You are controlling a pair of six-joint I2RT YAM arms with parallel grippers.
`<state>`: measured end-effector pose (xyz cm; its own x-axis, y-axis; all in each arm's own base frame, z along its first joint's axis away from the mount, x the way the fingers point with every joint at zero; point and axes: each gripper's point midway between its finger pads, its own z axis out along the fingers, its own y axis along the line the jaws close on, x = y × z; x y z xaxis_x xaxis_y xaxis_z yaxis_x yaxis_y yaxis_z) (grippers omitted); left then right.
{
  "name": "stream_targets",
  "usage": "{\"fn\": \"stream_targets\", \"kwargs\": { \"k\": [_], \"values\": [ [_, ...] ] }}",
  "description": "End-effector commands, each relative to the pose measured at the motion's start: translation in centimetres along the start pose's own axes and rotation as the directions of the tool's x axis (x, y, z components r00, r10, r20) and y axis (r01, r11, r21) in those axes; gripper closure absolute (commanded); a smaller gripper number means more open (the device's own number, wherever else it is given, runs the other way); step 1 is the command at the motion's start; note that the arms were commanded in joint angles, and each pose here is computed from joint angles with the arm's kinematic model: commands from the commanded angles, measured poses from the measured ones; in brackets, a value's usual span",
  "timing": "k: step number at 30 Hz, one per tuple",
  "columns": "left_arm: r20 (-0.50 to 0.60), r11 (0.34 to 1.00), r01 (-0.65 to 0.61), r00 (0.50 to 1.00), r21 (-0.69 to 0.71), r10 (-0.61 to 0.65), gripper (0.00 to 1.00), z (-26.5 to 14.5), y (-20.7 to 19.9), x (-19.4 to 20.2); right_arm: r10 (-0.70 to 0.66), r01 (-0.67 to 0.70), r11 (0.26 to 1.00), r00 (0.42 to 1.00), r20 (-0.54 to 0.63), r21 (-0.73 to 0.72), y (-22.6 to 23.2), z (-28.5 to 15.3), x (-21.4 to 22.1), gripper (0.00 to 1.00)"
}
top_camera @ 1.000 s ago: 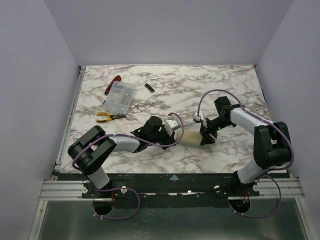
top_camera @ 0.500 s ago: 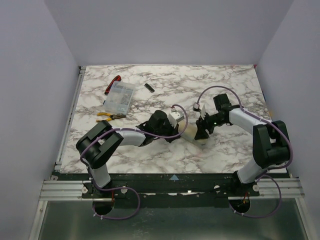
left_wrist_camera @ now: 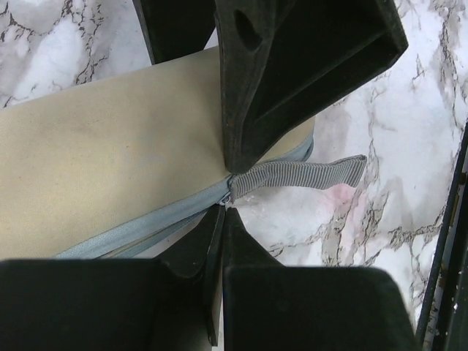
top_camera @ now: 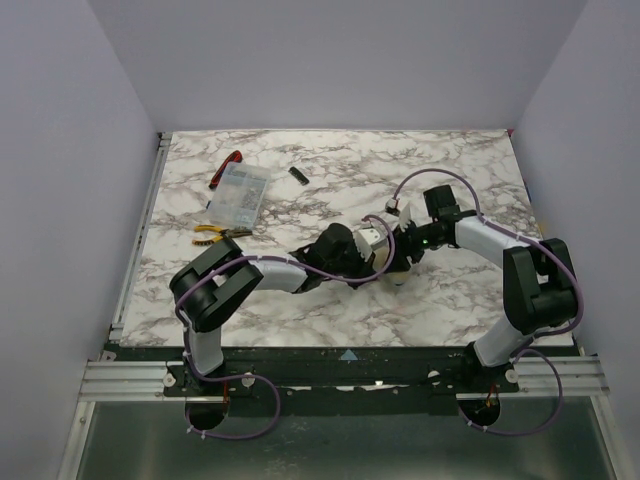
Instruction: Open the umbrella
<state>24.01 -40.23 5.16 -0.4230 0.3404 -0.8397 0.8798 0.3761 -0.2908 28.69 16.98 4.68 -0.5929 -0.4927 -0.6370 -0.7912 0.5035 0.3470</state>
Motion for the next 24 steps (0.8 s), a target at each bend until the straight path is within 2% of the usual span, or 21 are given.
{"fn": "stream_targets", "kwargs": {
  "k": [1, 2, 3, 5, 7, 9, 12, 15, 18, 21, 24],
  "values": [
    [0.047, 0.998, -0.006, 0.999, 0.064, 0.003, 1.0, 0.1, -1.7, -1.6, -0.006, 0.009, 0.995, 0.999, -0.031, 0.095, -2.2, 0.4, 0.4, 0.71],
    [0.061, 0.998, 0.002, 0.998, 0.059, -0.005, 0.95, -0.4, -1.5, -2.0, -0.016, 0.019, 0.996, 0.999, -0.033, 0.083, -2.0, 0.2, 0.2, 0.67],
    [0.066, 0.999, 0.011, 0.998, 0.053, -0.015, 0.81, -1.1, -1.2, -2.1, -0.03, 0.032, 0.997, 0.999, -0.029, 0.071, -1.7, -0.1, -0.2, 0.63],
    [0.072, 0.999, 0.022, 0.997, 0.047, -0.026, 0.64, -2.4, -0.9, -2.3, -0.047, 0.048, 0.998, 0.999, -0.023, 0.039, -0.8, -0.6, -0.8, 0.53],
    [0.085, 0.999, 0.028, 0.996, 0.029, -0.031, 0.52, -3.8, -0.3, -2.5, -0.061, 0.061, 0.998, 0.998, -0.008, 0.008, 0.0, -1.3, -1.7, 0.41],
    [0.084, 0.999, 0.033, 0.996, 0.02, -0.035, 0.48, -5.0, 0.1, -2.4, -0.067, 0.067, 0.997, 0.998, 0.004, -0.038, 1.2, -1.8, -2.4, 0.32],
    [0.091, 0.998, 0.056, 0.994, -0.006, -0.055, 0.39, -6.7, 1.2, -2.5, -0.079, 0.08, 0.988, 0.997, 0.014, -0.132, 3.0, -2.5, -3.0, 0.31],
    [0.102, 0.997, 0.066, 0.993, -0.037, -0.062, 0.32, -7.8, 2.2, -3.0, -0.056, 0.055, 0.979, 0.998, 0.001, -0.195, 3.9, -2.5, -2.8, 0.26],
    [0.112, 0.996, 0.075, 0.991, -0.057, -0.069, 0.28, -8.6, 3.1, -3.7, -0.041, 0.038, 0.977, 0.999, -0.012, -0.211, 4.0, -2.3, -2.6, 0.22],
    [0.144, 0.995, 0.07, 0.988, -0.075, -0.059, 0.28, -9.4, 3.9, -4.8, -0.026, 0.023, 0.974, 1.0, -0.009, -0.223, 4.1, -2.3, -2.9, 0.23],
    [0.171, 0.993, 0.069, 0.984, -0.093, -0.053, 0.28, -10.2, 4.5, -5.9, -0.016, 0.015, 0.967, 1.0, -0.002, -0.255, 4.7, -2.5, -3.3, 0.32]
  ]
}}
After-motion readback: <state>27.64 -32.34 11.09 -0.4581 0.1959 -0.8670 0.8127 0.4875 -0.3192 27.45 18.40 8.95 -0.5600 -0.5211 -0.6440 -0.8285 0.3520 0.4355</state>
